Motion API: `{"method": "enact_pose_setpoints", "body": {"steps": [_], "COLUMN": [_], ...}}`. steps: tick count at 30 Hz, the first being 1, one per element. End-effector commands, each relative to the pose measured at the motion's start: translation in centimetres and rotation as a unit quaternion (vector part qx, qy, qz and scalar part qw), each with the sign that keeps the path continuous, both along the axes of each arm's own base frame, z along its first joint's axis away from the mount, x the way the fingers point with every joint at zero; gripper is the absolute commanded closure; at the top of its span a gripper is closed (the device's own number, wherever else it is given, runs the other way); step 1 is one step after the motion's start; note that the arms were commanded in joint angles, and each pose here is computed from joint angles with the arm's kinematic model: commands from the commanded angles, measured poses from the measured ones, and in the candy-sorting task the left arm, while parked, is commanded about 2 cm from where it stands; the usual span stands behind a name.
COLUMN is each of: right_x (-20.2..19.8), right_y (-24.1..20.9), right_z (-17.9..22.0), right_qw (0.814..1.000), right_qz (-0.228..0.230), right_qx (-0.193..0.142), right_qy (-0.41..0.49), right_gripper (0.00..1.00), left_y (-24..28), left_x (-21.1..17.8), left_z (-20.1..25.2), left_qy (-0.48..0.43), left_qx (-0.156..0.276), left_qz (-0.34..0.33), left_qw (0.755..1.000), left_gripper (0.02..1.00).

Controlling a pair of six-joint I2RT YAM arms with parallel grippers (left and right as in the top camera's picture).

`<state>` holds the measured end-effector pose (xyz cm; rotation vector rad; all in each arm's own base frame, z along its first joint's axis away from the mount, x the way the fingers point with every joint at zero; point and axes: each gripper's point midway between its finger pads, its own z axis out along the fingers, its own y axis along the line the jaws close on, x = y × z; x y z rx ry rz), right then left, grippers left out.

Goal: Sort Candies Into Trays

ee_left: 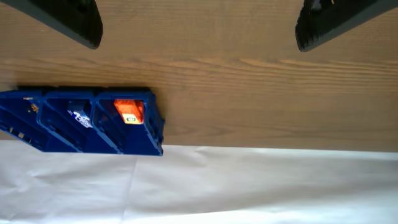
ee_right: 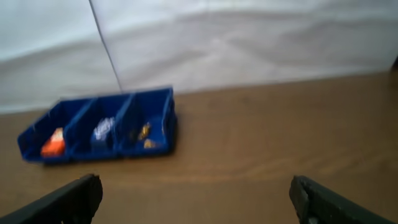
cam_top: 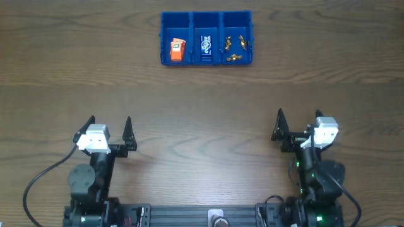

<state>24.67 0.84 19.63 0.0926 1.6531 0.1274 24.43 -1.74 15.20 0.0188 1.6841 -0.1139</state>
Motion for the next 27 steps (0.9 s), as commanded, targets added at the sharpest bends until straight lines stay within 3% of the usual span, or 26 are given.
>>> {"method": "enact_pose_setpoints", "body": {"steps": [1, 8, 14, 27], "right_x": [-0.4, -0.1, -0.1, -0.1], "right_y": [-0.2, -0.6, -1.7, -1.7], "right_z": [-0.6, -4.0, -4.0, -4.0], "right_qw": [0.999, 1.000, 1.000, 1.000], "right_qz": [0.000, -0.009, -0.030, -0.029], "right_qx": [-0.012, -0.009, -0.009, -0.009], "right_qy": [-0.031, -0.003, -0.003, -0.003], "right_gripper": [0.003, 0.001, 0.003, 0.003], "left_y": [-0.2, -0.2, -0.2, -0.2], "left_x": [-0.1, -0.1, -0.1, -0.1], "left_z": [-1.6, -1.6, -1.6, -1.6], "left_qy": [0.023, 0.023, 0.023, 0.023], "left_qx": [0.007, 0.007, 0.007, 0.007], "left_qz": [-0.007, -0.007, -0.007, -0.008], "left_qw": [1.000, 1.000, 1.000, 1.000], "left_gripper": [0.020, 0.020, 0.020, 0.020]}}
